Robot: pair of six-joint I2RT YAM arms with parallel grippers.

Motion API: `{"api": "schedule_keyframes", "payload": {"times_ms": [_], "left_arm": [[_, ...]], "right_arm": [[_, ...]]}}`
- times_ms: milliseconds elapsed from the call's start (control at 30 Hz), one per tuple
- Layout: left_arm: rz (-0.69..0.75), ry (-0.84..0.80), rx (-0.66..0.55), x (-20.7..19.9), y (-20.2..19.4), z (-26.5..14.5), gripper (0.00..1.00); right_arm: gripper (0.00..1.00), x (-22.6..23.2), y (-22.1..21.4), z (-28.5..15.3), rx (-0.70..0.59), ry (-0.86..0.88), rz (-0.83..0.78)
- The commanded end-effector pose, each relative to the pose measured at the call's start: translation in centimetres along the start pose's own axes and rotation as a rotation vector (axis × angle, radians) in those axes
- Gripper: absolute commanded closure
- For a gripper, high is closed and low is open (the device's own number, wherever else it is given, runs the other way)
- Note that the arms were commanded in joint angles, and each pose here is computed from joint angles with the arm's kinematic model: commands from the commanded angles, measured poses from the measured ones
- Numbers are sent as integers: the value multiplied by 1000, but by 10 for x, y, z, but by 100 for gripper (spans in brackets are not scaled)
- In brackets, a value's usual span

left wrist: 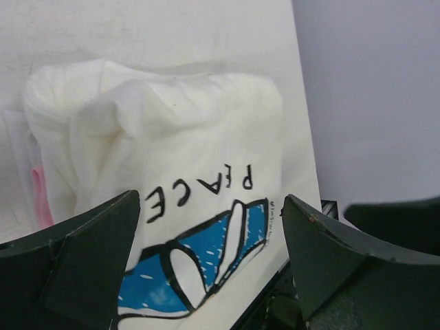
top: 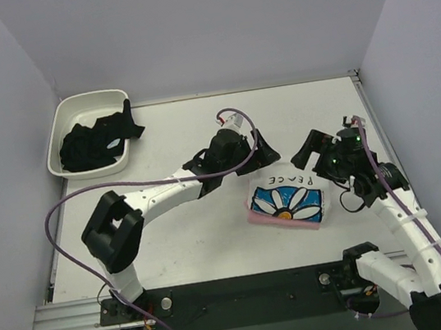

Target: Fold and stack the t-shirts

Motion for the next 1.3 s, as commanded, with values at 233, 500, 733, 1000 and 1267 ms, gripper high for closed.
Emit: {"api": "schedule_keyframes", "payload": {"times_ms": [233,500,733,1000,1267], "left_arm": [[-16,-265,9,-10,21,27,6],[-5,-307,2,-27,34,28,6],[-30,-339,43,-19,27,48,6],[-68,-335,99,6,6,69,6],[-88,-222,99,55,5,77,6]], "right_arm": [[0,-17,-50,-23,71,133,31],[0,-34,-72,-6,127,96,29],[0,-37,-80,4,150,103,37],[0,-42,-89,14,181,102,40],[0,-52,-102,18,222,81,30]]}}
Point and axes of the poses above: each gripper's point midway between its finger pads, its own z axis out along the fingers, its own x axis along the line the jaws close on, y = z × x, the point moved 9 cm from there along -z, back along the fingers, and after that the axes turned 1 degree about z, right-handed, at the moved point
